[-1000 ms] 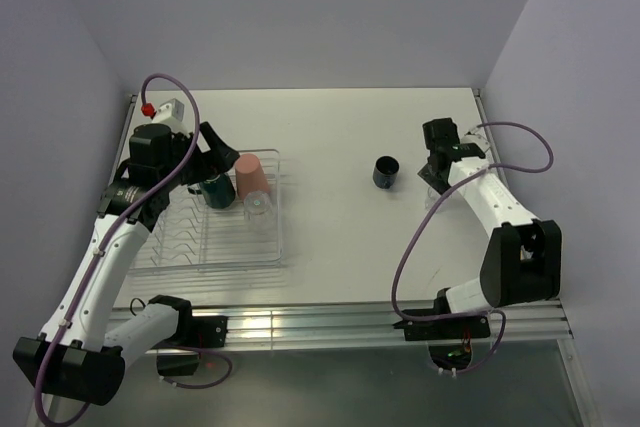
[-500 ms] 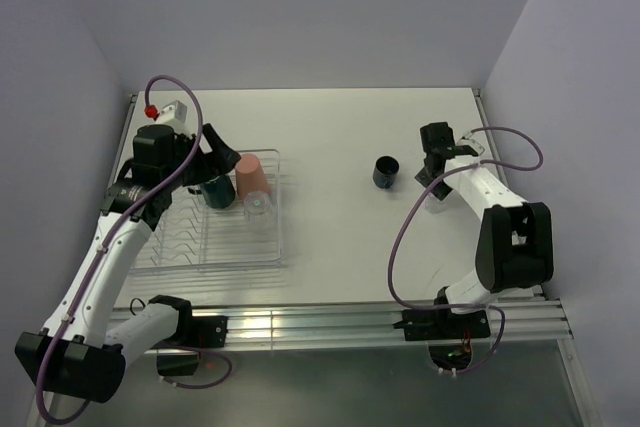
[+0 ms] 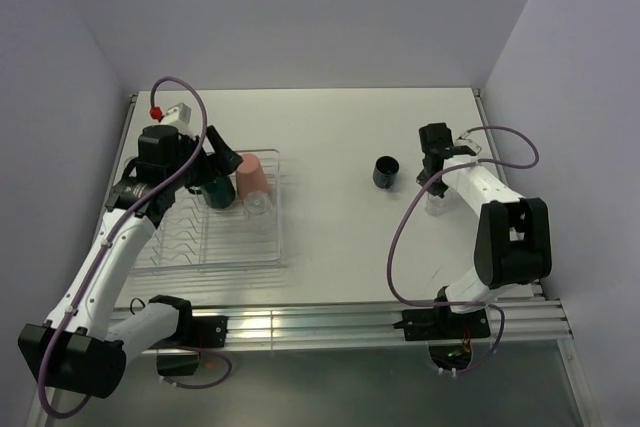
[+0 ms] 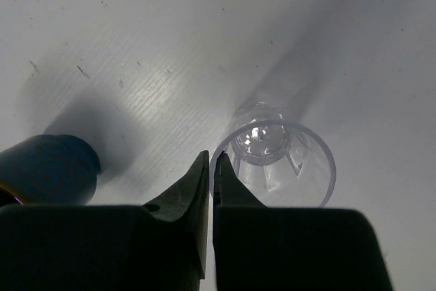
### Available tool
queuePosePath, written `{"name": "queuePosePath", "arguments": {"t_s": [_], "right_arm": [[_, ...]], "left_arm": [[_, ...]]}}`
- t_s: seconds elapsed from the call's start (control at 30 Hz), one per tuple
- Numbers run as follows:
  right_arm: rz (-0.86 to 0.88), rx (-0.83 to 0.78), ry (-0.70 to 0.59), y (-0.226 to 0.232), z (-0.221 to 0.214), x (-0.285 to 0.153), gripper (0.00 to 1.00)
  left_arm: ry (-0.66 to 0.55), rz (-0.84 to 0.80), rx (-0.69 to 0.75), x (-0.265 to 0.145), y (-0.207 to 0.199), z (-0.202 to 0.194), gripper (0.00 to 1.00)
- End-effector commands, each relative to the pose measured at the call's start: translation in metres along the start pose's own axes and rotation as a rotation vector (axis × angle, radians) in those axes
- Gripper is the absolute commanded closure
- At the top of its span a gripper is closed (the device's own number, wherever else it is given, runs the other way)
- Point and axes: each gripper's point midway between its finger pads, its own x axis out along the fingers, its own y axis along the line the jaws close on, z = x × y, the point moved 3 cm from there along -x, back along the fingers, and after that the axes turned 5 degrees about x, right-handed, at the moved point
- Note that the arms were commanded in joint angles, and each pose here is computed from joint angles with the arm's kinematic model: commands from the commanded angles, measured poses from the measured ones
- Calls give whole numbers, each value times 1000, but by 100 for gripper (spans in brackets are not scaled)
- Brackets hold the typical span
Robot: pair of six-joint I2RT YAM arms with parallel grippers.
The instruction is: Load the cups into the dish rack
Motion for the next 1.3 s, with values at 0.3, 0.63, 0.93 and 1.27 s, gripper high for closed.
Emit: {"name": "queuePosePath", "arguments": {"t_s": [0.3, 0.63, 0.93, 1.27], "right_arm": [[707, -21, 31, 61, 26, -147, 100], [1495, -190, 269, 160, -45, -335, 100], [1815, -145, 584, 190, -74, -389, 100], [1871, -112, 734, 189, -85, -391, 100]], "left_arm": [[16, -390, 55, -16, -58, 12, 3], [65, -903, 23, -44, -106, 14, 1], [35, -867, 0, -33, -103, 20, 1], [0, -778, -19, -24, -97, 27, 4]]}}
